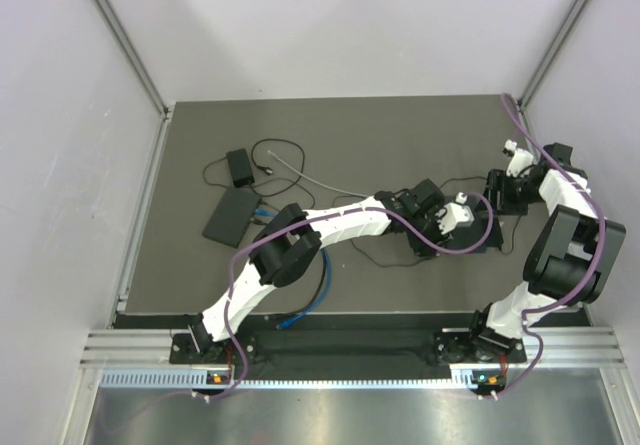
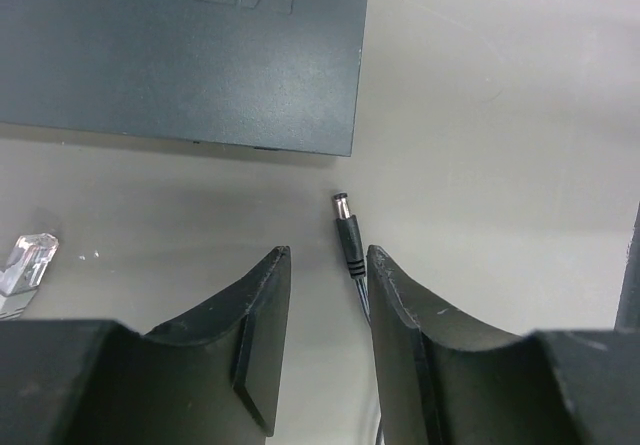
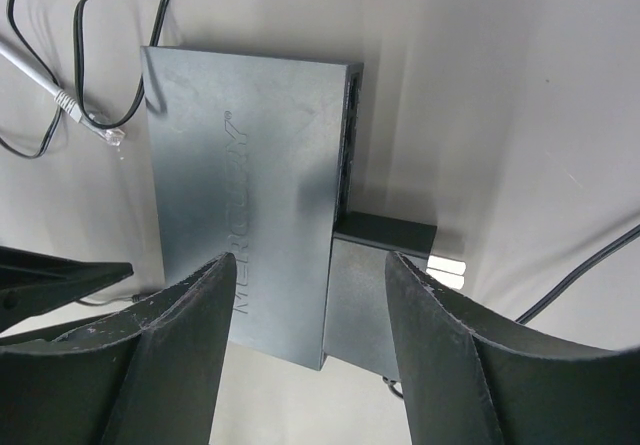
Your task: Insert the plug into the switch port
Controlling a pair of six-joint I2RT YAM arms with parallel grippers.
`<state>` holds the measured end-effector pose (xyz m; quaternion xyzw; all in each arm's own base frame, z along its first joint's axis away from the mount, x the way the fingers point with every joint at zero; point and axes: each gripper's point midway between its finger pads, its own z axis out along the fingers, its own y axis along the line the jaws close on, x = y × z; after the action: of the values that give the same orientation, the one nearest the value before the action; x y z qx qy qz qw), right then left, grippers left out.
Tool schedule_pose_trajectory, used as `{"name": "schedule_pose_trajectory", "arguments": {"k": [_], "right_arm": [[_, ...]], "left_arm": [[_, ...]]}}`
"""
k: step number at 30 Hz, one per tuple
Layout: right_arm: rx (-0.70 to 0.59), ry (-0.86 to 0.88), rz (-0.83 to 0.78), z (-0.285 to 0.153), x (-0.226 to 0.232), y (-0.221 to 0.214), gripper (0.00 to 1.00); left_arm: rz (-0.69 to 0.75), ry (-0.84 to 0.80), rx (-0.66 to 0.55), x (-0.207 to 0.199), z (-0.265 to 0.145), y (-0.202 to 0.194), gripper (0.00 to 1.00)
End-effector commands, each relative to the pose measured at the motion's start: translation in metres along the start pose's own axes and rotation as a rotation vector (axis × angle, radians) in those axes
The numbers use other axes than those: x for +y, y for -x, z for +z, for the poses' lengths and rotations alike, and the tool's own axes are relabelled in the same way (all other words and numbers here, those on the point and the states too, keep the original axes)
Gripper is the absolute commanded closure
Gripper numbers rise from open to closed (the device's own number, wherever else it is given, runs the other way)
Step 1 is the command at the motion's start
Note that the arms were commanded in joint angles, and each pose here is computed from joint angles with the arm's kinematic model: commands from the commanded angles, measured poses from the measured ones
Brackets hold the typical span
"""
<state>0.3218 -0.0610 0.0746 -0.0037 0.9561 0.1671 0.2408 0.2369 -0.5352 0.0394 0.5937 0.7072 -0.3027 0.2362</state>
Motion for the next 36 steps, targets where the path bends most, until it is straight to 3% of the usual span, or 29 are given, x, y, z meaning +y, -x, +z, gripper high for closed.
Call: {"name": "schedule_pose_trajectory", "arguments": {"k": [1, 6, 13, 23, 24, 30, 36], "right_arm": [[-0.071, -0.018, -0.031, -0.008, -0.005, 0.02, 0.39], [-0.073, -0.024, -0.03, -0.007, -0.008, 0.023, 0.39], [-0.067, -0.036, -0.014, 0.0, -0.014, 0.023, 0.41], [-0.054, -0.037, -0.007, 0.009, -0.02, 0.025, 0.42], [-0.048, -0.022, -0.003, 0.012, -0.018, 0.024, 0.42], [-0.02, 0.05, 0.016, 0.024, -0.006, 0.014, 0.43], [0.019, 0.085, 0.05, 0.035, -0.002, 0.004, 0.5]], "left_arm": [[0.024, -0.004, -0.082, -0.008, -0.022, 0.036, 0.59], [0.024, -0.005, -0.025, -0.006, -0.005, 0.012, 0.59], [0.165, 0.065, 0.087, -0.015, 0.018, -0.019, 0.64], [0.109, 0.133, 0.227, -0.008, 0.017, -0.056, 0.92], [0.107, 0.134, 0.242, -0.008, 0.014, -0.062, 0.99], [0.095, 0.12, 0.168, -0.006, -0.018, -0.043, 1.0], [0.07, 0.114, 0.112, 0.003, -0.044, -0.036, 1.0]]}}
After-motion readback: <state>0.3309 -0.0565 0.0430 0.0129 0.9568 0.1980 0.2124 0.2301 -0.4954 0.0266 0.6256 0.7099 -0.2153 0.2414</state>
